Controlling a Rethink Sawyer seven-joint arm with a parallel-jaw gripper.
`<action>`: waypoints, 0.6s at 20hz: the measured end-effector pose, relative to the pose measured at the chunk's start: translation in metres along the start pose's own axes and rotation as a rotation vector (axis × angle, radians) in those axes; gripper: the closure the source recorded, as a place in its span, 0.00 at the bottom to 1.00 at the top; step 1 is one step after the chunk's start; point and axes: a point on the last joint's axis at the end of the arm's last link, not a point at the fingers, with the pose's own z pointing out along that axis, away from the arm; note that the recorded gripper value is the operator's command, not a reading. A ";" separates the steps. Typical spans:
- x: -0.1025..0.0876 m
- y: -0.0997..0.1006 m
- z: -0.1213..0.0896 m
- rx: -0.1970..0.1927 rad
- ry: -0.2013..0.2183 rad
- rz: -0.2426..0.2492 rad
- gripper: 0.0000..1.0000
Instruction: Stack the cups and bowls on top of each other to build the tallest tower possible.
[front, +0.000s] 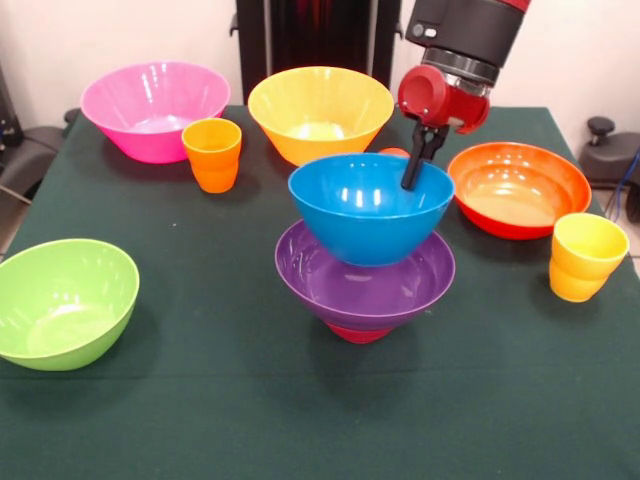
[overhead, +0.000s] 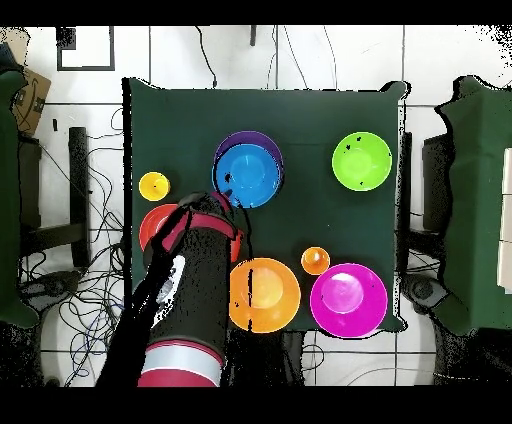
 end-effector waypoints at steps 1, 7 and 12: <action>0.000 0.001 0.002 0.000 0.001 -0.001 1.00; -0.002 0.005 0.013 -0.002 0.007 -0.011 1.00; -0.004 0.011 0.022 -0.003 0.010 -0.022 1.00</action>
